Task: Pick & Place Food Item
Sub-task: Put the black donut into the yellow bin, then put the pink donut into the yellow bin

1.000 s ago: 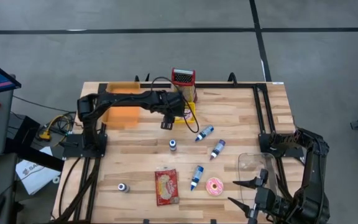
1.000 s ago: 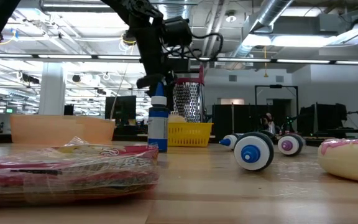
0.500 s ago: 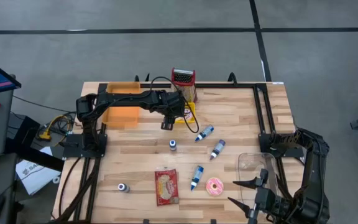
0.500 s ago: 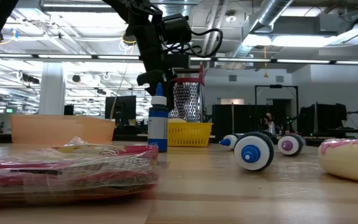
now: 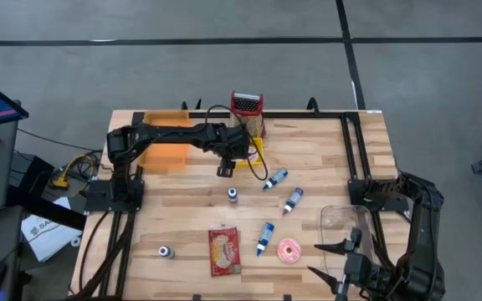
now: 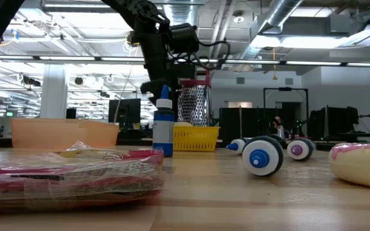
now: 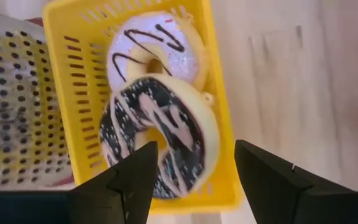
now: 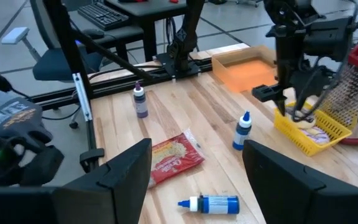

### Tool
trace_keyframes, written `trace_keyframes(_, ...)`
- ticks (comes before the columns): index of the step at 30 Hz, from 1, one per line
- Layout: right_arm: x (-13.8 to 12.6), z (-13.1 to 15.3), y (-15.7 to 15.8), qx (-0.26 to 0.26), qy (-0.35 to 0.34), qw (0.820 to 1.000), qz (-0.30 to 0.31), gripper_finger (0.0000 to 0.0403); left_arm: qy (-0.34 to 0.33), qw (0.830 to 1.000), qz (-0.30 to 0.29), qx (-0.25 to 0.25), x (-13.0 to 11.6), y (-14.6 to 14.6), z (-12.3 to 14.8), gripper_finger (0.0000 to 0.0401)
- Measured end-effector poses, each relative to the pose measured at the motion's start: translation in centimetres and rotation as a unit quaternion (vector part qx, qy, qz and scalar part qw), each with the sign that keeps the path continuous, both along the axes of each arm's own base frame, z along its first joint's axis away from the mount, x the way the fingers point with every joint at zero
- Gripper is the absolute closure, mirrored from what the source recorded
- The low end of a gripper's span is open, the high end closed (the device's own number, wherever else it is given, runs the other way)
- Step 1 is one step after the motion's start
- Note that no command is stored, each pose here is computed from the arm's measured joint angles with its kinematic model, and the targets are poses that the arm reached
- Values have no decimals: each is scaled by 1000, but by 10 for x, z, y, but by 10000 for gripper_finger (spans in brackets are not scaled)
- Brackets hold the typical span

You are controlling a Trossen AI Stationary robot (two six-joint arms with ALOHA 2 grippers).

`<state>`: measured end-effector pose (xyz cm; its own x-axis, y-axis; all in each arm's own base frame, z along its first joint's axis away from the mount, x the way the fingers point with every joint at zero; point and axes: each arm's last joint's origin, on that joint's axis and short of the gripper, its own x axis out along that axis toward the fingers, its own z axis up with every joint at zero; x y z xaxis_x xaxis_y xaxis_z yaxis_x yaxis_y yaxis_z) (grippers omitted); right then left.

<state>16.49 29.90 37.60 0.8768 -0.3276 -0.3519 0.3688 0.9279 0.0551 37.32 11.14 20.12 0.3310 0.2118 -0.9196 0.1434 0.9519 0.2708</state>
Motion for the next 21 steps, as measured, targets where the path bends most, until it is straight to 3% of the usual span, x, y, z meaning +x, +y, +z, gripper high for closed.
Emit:
trace_keyframes(8,-4,0,3,4,-2,1000,7,159,5,999,1,38,4,10,-10,191)
trace_keyframes(21,-5,-3,4,-3,-3,1000,8,159,-1,999,2,48,3,9,-5,191)
